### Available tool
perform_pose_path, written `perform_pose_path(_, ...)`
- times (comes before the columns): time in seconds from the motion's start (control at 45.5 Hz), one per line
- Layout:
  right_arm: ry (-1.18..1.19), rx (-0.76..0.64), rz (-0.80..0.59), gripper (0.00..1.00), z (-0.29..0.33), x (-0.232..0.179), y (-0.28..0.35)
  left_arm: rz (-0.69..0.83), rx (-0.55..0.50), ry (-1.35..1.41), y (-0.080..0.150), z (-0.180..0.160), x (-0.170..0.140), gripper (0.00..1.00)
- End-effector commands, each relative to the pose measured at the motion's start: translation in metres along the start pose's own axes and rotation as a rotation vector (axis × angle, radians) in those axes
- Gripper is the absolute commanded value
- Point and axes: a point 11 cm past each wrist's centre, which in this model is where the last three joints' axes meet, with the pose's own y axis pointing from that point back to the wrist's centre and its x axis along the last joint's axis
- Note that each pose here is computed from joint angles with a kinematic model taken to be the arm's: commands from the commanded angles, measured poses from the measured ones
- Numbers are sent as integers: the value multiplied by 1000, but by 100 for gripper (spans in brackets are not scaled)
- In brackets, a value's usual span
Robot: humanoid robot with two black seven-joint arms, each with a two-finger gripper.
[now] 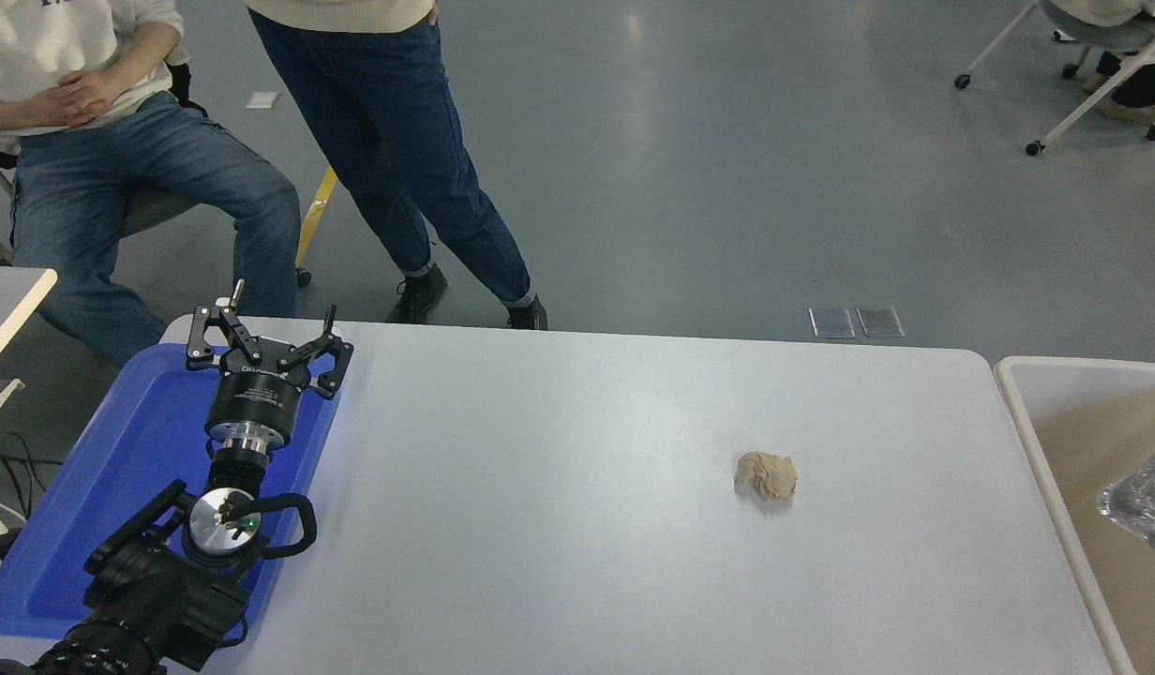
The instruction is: Pick up foil plate and place in dustbin
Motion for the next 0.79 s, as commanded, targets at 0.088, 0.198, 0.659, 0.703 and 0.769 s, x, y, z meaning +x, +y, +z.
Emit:
perform_pose_path(0.088, -42, -59, 47, 0, 12, -2, 0, 0, 0, -1, 0, 1, 0, 100)
perform_pose_path(0.198, -41, -61, 45, 0, 13, -2, 0, -1, 0, 1, 0, 0, 0, 100)
perform_pose_path(0.659, -30, -65, 115, 98, 16, -6, 2, 0, 0, 0, 0, 0, 0, 100)
perform_pose_path(0.703, -29, -64, 117, 99, 15, -6, 2, 0, 0, 0, 0, 0, 0, 100)
perform_pose_path(0.769, -27, -65, 118, 99, 16, -5, 2, -1, 0, 1, 0, 0, 0, 100)
